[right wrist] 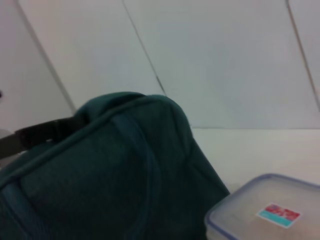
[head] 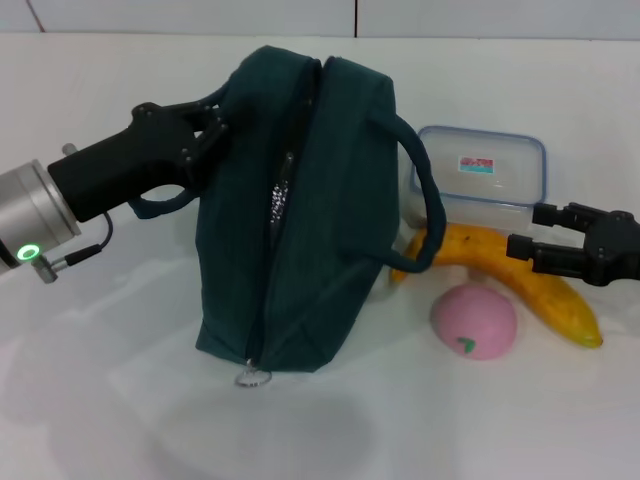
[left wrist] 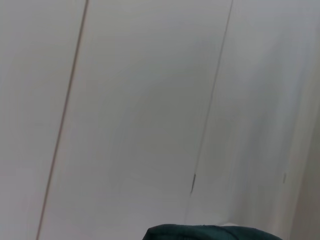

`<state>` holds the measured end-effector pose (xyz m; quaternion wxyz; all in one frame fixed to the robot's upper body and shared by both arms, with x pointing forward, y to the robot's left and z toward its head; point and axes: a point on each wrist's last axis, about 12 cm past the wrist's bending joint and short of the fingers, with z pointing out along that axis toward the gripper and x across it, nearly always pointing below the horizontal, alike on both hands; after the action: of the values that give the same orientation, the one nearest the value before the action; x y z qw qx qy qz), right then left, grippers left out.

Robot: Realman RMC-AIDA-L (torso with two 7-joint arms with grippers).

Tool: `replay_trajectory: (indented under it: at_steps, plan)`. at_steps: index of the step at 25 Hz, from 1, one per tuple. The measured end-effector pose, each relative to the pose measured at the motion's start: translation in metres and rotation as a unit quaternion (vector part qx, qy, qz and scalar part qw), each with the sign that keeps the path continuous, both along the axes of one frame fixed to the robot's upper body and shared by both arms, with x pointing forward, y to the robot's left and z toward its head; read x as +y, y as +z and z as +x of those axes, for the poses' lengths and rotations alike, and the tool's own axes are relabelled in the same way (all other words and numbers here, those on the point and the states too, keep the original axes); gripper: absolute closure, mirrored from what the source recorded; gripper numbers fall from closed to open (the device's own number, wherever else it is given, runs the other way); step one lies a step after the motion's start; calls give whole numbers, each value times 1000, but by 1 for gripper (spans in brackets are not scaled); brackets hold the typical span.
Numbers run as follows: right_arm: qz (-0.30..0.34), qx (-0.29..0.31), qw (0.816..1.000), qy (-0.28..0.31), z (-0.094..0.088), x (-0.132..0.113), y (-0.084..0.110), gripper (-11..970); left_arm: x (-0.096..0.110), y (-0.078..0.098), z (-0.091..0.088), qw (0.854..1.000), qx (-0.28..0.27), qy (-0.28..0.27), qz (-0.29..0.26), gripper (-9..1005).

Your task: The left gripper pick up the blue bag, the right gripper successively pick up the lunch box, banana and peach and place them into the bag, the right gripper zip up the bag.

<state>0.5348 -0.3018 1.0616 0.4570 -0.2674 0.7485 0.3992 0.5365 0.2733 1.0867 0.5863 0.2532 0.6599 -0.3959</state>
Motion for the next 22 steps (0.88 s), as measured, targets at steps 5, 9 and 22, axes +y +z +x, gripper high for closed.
replay_trajectory:
  at_steps: [5, 9, 22]
  plan:
    - [-12, -4, 1000, -22, 8, -1, 0, 103, 3, -1, 1, 1000, -3, 14, -5, 950]
    - [-4, -13, 998, -56, 14, -7, 4, 103, 4, -1, 2, 1000, -5, 19, -10, 951]
    - [180, -31, 956, -230, -28, -35, -8, 103, 0, 2, 6, 1000, -14, 14, -10, 951]
